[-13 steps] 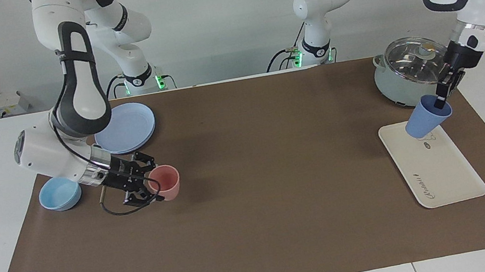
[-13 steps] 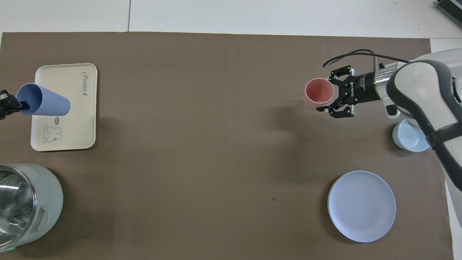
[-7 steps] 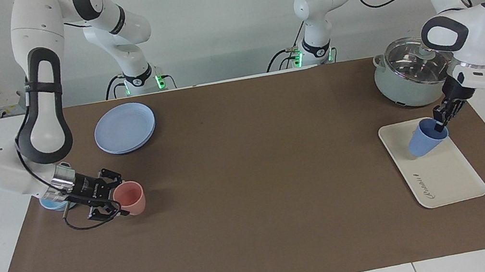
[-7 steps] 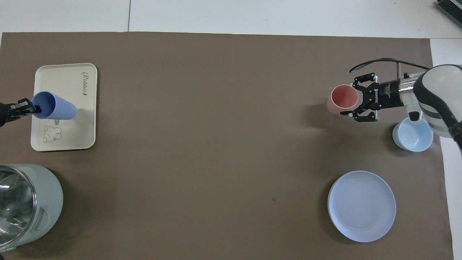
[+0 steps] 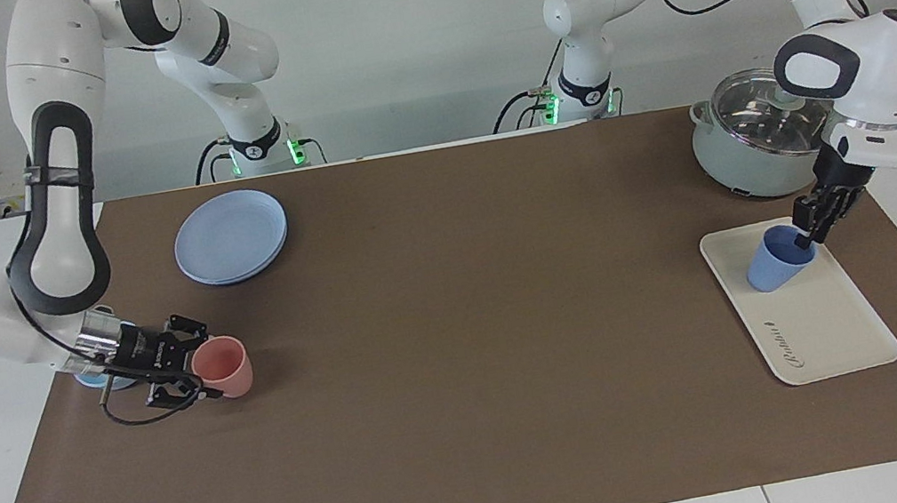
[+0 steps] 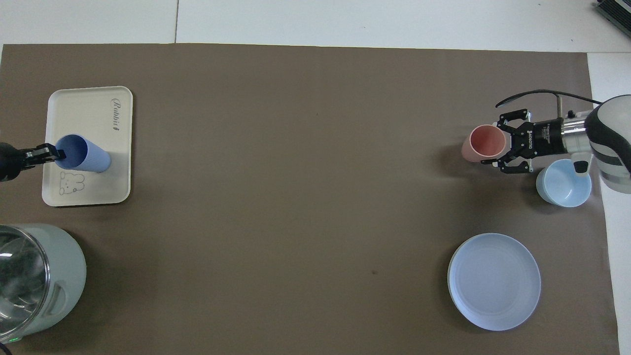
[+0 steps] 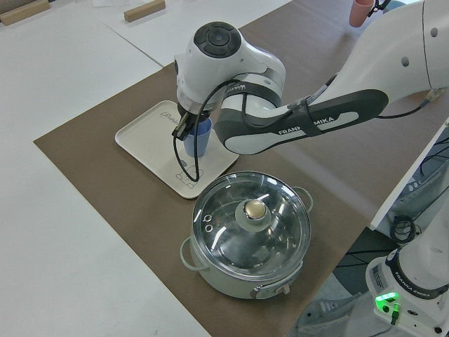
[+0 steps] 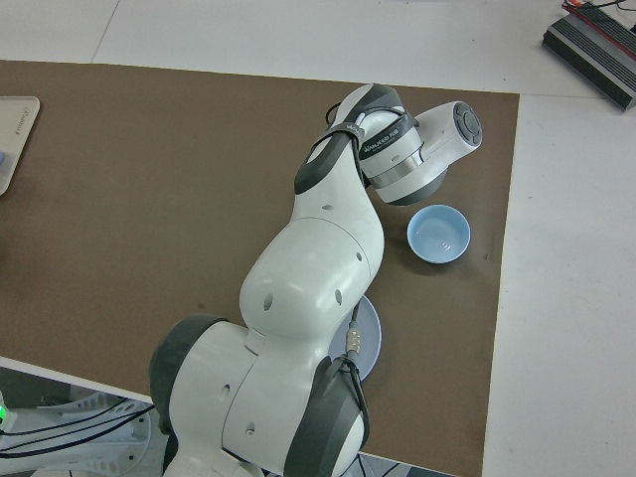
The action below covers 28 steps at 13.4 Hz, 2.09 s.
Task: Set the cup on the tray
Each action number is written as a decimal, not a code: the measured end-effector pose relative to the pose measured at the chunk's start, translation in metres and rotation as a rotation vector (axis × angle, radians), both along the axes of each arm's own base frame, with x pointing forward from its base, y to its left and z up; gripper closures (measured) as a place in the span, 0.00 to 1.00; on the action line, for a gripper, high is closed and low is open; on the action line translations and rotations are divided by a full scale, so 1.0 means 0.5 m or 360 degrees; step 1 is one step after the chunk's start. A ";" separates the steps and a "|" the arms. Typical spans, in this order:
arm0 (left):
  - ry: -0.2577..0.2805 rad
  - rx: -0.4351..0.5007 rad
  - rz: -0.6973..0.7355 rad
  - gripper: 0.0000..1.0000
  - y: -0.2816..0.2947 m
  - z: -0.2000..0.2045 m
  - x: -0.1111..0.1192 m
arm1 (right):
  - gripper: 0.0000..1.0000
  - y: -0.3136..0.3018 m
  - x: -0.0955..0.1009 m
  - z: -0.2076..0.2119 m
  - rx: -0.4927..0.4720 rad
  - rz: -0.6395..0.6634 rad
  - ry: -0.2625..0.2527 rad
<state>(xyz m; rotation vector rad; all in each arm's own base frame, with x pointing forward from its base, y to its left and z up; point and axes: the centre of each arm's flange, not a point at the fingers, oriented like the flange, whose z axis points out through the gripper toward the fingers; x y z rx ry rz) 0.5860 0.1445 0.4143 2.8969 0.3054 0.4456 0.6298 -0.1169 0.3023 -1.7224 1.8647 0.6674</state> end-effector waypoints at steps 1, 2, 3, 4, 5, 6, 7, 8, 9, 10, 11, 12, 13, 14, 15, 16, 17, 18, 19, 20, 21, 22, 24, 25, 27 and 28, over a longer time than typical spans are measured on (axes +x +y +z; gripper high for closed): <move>0.0015 0.0007 -0.0053 0.38 -0.007 0.036 0.011 | 0.21 0.005 -0.002 -0.001 0.0001 0.0032 -0.0020; 0.0043 0.0037 -0.0119 0.25 -0.014 0.081 0.019 | 0.15 0.010 -0.003 0.004 0.0000 0.0064 -0.0047; 0.0070 0.0063 -0.0175 0.12 -0.024 0.126 0.020 | 0.15 0.014 -0.003 0.012 -0.0002 0.0080 -0.0066; 0.0091 0.0086 -0.0227 0.02 -0.040 0.169 0.014 | 0.07 0.015 -0.004 0.021 -0.0006 0.0091 -0.0084; 0.0113 0.0115 -0.0279 0.00 -0.064 0.205 0.002 | 0.01 0.013 -0.004 0.027 -0.0014 0.0105 -0.0101; 0.0152 0.0151 -0.0341 0.00 -0.093 0.234 -0.016 | 0.01 0.010 -0.005 0.030 -0.0036 0.0129 -0.0116; 0.0194 0.0180 -0.0400 0.00 -0.124 0.258 -0.034 | 0.01 0.004 -0.006 0.030 -0.0081 0.0160 -0.0138; 0.0234 0.0201 -0.0456 0.00 -0.156 0.273 -0.049 | 0.01 -0.007 -0.004 0.031 -0.0147 0.0194 -0.0171; 0.0276 0.0226 -0.0511 0.00 -0.188 0.281 -0.061 | 0.01 -0.019 -0.002 0.032 -0.0222 0.0236 -0.0213; 0.0318 0.0253 -0.0551 0.00 -0.217 0.283 -0.070 | 0.01 -0.032 -0.002 0.035 -0.0288 0.0291 -0.0258; 0.0344 0.0269 -0.0572 0.00 -0.243 0.284 -0.075 | 0.01 -0.042 -0.002 0.038 -0.0344 0.0357 -0.0305; 0.0357 0.0277 -0.0583 0.00 -0.266 0.287 -0.079 | 0.01 -0.050 -0.002 0.045 -0.0397 0.0437 -0.0350; 0.0380 0.0288 -0.0600 0.00 -0.284 0.290 -0.084 | 0.01 -0.055 -0.003 0.057 -0.0458 0.0535 -0.0395; 0.0418 0.0315 -0.0629 0.00 -0.297 0.300 -0.092 | 0.01 -0.058 -0.005 0.076 -0.0526 0.0658 -0.0443; 0.0453 0.0351 -0.0658 0.00 -0.311 0.325 -0.101 | 0.01 -0.057 -0.008 0.102 -0.0601 0.0791 -0.0489; 0.0465 0.0372 -0.0675 0.00 -0.324 0.365 -0.107 | 0.01 -0.054 -0.012 0.132 -0.0671 0.0914 -0.0517; 0.0455 0.0380 -0.0680 0.00 -0.331 0.405 -0.110 | 0.01 -0.046 -0.021 0.159 -0.0710 0.1037 -0.0526; 0.0440 0.0384 -0.0678 0.00 -0.331 0.431 -0.110 | 0.01 -0.031 -0.032 0.186 -0.0716 0.1185 -0.0535; 0.0434 0.0387 -0.0675 0.00 -0.329 0.441 -0.108 | 0.01 -0.010 -0.041 0.213 -0.0711 0.1338 -0.0566; 0.0438 0.0386 -0.0674 0.00 -0.328 0.438 -0.104 | 0.00 0.010 -0.048 0.241 -0.0709 0.1458 -0.0612; 0.0450 0.0383 -0.0673 0.00 -0.327 0.430 -0.100 | 0.01 0.025 -0.054 0.266 -0.0723 0.1546 -0.0643; 0.0460 0.0380 -0.0668 0.00 -0.327 0.423 -0.096 | 0.00 0.040 -0.059 0.287 -0.0750 0.1624 -0.0656; 0.0471 0.0375 -0.0656 0.00 -0.327 0.417 -0.092 | 0.00 0.093 -0.073 0.327 -0.0815 0.1808 -0.0627; 0.0471 0.0375 -0.0654 0.00 -0.327 0.417 -0.092 | 0.00 0.131 -0.082 0.346 -0.0831 0.1896 -0.0609; 0.0469 0.0375 -0.0653 0.00 -0.327 0.418 -0.092 | 0.00 0.197 -0.100 0.383 -0.0839 0.2011 -0.0612; 0.0469 0.0375 -0.0653 0.00 -0.327 0.418 -0.092 | 0.00 0.221 -0.111 0.402 -0.0834 0.2044 -0.0622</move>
